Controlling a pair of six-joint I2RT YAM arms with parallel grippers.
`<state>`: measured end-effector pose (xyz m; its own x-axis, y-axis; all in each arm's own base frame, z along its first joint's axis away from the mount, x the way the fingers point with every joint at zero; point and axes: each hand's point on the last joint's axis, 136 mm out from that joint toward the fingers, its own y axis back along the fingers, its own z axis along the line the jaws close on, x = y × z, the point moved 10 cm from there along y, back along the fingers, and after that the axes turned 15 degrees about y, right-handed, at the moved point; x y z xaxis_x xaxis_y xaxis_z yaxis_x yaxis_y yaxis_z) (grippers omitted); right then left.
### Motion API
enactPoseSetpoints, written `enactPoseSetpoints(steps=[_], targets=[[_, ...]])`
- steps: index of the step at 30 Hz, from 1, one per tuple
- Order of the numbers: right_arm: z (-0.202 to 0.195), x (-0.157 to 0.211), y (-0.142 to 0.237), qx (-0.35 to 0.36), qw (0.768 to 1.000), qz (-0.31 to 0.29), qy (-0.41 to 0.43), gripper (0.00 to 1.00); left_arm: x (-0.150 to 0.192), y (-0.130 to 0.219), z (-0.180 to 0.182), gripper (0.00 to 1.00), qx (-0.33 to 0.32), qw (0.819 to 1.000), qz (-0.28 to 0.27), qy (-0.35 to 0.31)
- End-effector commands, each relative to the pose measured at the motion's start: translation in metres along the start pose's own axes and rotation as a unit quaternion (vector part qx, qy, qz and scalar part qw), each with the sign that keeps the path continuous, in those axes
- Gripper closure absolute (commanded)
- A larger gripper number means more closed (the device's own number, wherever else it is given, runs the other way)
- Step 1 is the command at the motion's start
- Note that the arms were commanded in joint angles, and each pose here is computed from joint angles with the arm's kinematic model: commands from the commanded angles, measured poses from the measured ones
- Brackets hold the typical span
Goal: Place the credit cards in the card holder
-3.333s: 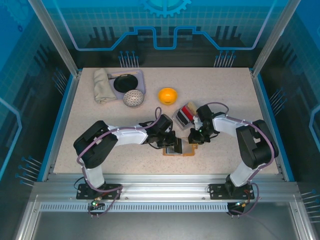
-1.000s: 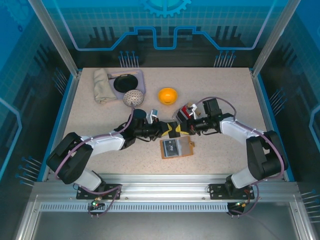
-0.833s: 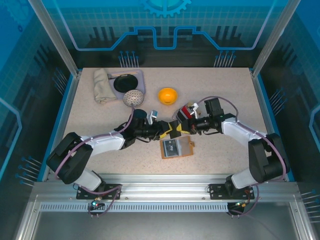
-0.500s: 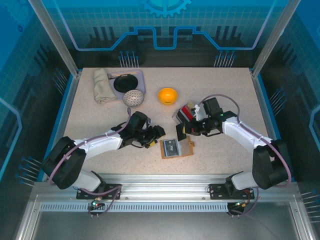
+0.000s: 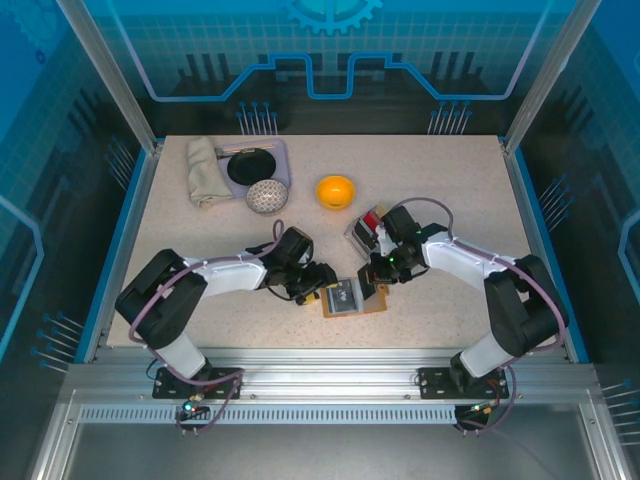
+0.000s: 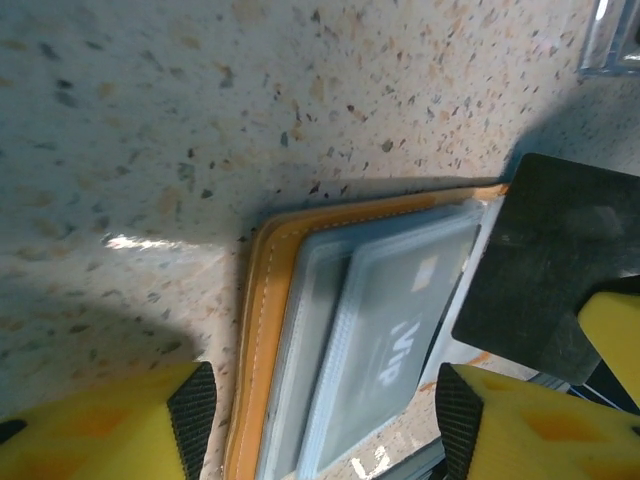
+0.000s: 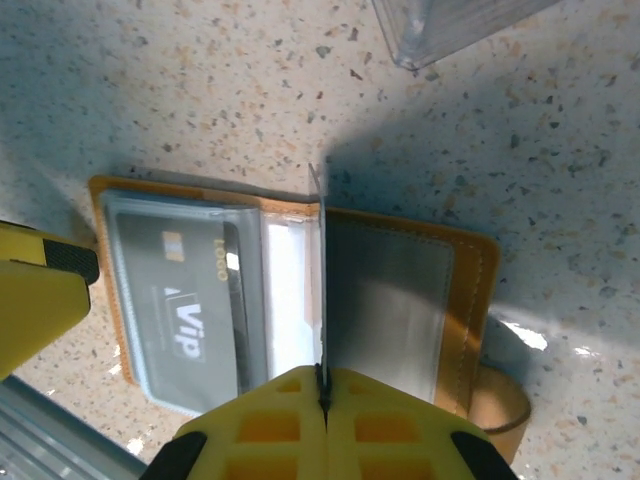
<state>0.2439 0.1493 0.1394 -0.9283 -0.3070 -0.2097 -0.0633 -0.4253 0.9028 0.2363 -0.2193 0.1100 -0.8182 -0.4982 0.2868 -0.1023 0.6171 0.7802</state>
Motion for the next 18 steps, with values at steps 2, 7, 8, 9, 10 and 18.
enactPoseSetpoints(steps=[2, 7, 8, 9, 10, 18], targets=[[-0.002, 0.008, -0.012, 0.012, 1.0, 0.027, 0.004, 1.0, 0.003, -0.01, -0.011, 0.4, 0.012, 0.999, 0.027, -0.02], [-0.003, 0.009, -0.014, 0.015, 0.999, 0.031, 0.003, 1.0, 0.004, -0.008, -0.019, 0.52, 0.04, 0.998, 0.029, -0.032], [-0.004, 0.009, -0.014, 0.017, 0.999, 0.031, 0.003, 1.0, 0.005, -0.005, -0.021, 0.58, 0.045, 0.998, 0.026, -0.036], [-0.004, 0.009, -0.014, 0.019, 0.999, 0.032, 0.003, 1.0, 0.006, -0.002, -0.023, 0.62, 0.052, 0.998, 0.023, -0.04], [-0.004, 0.01, -0.014, 0.022, 0.999, 0.034, 0.002, 1.0, 0.007, 0.0, -0.024, 0.67, 0.057, 0.997, 0.022, -0.045], [-0.002, 0.005, -0.008, 0.025, 0.999, 0.023, 0.002, 1.0, 0.013, 0.015, -0.025, 0.77, 0.087, 0.994, 0.012, -0.071]])
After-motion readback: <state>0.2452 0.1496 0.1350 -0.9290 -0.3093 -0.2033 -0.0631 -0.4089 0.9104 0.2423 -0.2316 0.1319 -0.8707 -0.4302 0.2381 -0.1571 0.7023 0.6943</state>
